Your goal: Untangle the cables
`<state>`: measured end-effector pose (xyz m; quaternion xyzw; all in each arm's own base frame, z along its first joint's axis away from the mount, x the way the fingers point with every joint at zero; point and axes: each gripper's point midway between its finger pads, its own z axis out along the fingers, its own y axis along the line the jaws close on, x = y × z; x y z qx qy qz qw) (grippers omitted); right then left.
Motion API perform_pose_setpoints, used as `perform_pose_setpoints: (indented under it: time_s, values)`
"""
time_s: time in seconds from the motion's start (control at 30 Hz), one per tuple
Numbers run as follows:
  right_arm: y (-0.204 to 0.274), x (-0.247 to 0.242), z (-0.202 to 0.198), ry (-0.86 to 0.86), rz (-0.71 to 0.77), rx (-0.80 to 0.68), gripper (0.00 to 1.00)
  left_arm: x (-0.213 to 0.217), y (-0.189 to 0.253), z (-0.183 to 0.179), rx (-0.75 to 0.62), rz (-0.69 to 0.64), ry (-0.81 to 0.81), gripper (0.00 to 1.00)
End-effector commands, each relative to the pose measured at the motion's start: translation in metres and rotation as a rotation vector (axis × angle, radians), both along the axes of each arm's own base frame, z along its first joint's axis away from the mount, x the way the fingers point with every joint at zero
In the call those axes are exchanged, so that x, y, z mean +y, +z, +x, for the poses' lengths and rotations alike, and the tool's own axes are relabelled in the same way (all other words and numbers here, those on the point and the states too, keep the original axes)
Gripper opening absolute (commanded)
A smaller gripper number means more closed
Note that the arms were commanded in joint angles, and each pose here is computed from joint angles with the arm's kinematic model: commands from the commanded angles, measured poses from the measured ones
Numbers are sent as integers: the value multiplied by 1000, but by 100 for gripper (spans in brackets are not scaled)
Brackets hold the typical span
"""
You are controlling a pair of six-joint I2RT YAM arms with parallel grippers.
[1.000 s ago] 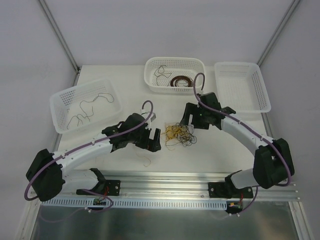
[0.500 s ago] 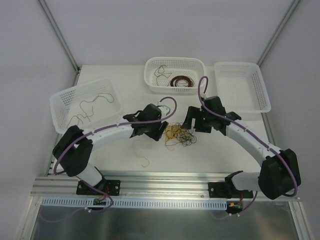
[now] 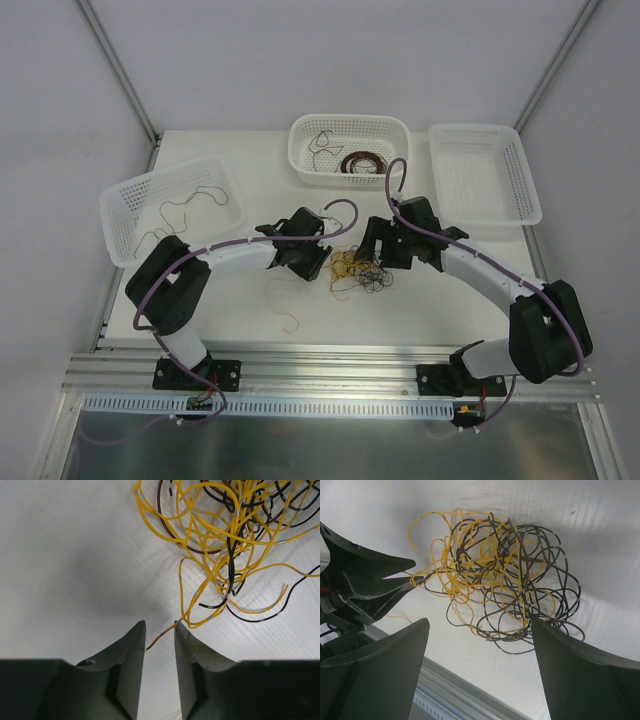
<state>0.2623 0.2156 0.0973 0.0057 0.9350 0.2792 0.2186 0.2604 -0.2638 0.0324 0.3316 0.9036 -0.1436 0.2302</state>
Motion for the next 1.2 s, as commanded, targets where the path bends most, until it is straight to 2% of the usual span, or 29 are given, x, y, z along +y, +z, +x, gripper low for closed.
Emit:
perform_pose_setpoints:
  time_s: [0.0, 0.03, 0.07, 0.2, 0.3, 0.4, 0.43, 0.63, 0.67, 0.77, 0.93, 1.03, 1.17]
  values:
    - [1, 18, 7, 17, 46, -9, 87, -13, 6, 7, 2, -50, -41, 28]
    - [-2, 19, 9, 15, 46, -8, 88, -14, 6, 6, 7, -55, -45, 24]
    - [-8, 21, 8, 19, 36, 3, 88, -14, 6, 5, 9, -56, -42, 13]
    - [-26, 16, 11, 1, -18, 23, 87, -11, 14, 2, -1, -73, -34, 0]
    - [-42, 11, 10, -5, -63, 49, 83, -8, 31, 2, -28, -107, -14, 0]
    - [-57, 3, 7, -22, -110, 87, 72, -4, 57, 1, -66, -162, 13, 0]
    - [-62, 1, 6, -28, -126, 99, 64, -2, 64, 1, -75, -177, 20, 0]
    - [-78, -23, 3, -86, -235, 132, 37, 18, 125, -1, -143, -318, 93, 0]
    - [-78, -30, 5, -108, -247, 130, 27, 26, 139, -1, -156, -350, 116, 0]
    - [-78, -51, 3, -163, -267, 150, 11, 42, 170, -1, -214, -403, 163, 0]
    - [-71, -92, 1, -274, -280, 178, 3, 90, 217, 13, -331, -397, 328, 0]
    - [-62, -112, -2, -324, -287, 177, 2, 110, 243, 15, -387, -377, 379, 0]
    - [-50, -133, -6, -381, -293, 177, 2, 148, 274, 24, -472, -317, 530, 0]
